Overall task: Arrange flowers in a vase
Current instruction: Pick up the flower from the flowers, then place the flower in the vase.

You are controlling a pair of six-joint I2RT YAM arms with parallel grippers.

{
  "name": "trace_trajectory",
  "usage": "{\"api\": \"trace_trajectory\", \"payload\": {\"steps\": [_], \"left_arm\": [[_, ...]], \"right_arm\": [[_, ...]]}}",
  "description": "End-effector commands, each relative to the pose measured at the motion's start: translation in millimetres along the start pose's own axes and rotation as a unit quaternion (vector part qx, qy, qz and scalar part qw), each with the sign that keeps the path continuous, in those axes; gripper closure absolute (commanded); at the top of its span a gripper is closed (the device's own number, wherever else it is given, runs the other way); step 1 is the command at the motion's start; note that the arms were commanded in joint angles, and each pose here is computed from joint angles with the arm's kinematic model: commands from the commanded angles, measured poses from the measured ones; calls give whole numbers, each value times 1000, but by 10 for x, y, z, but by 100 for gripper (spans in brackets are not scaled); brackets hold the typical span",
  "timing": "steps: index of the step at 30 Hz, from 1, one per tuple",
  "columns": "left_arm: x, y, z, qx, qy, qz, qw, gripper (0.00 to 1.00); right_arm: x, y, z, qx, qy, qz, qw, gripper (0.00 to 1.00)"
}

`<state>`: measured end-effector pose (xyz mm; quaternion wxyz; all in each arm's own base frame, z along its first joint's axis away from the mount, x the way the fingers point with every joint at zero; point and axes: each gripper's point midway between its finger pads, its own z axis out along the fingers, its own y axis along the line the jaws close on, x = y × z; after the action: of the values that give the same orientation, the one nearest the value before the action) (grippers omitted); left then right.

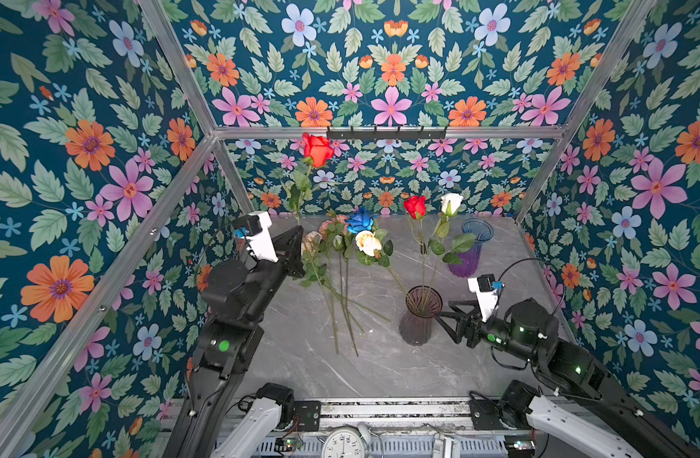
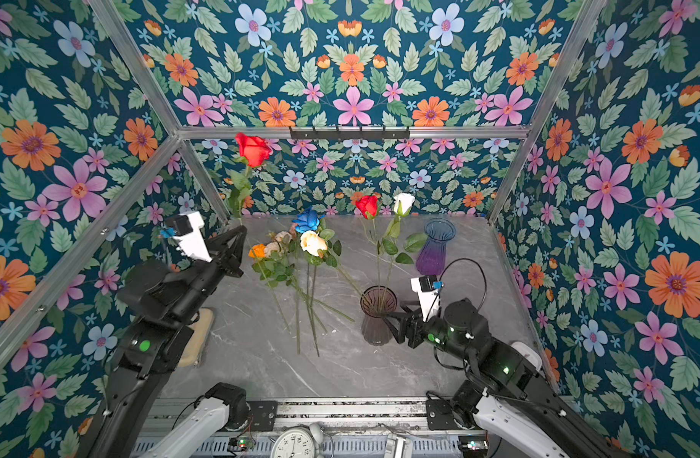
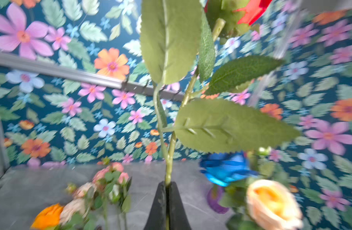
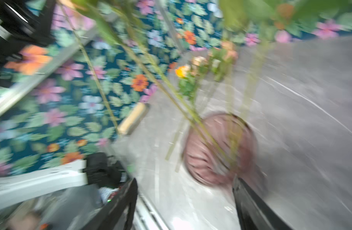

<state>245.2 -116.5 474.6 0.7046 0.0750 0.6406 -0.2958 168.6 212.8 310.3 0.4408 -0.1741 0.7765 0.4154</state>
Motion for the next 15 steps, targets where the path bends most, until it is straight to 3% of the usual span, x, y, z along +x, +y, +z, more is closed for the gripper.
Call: {"api": "trace_trajectory", "payload": {"steps": [1,5,9,15], "left_arm": [[-142,-701,-139,198,-12,-2,980,100],[-109,-1104,-246,346,2,-57,937,100],[22,-1259,-304,408,5,-90,908,100],[296,-1639,-269,436,35,-97,894,100]], "right_arm": [[-358,695,-30,-153,-9,-35,988,23],[-793,1067,-45,-209,-30,-34,977,23],[-1155,1246,-29,-225,-63,-41,972,24],[-1329,1497,197,-245,-69,-57,966,28]]}}
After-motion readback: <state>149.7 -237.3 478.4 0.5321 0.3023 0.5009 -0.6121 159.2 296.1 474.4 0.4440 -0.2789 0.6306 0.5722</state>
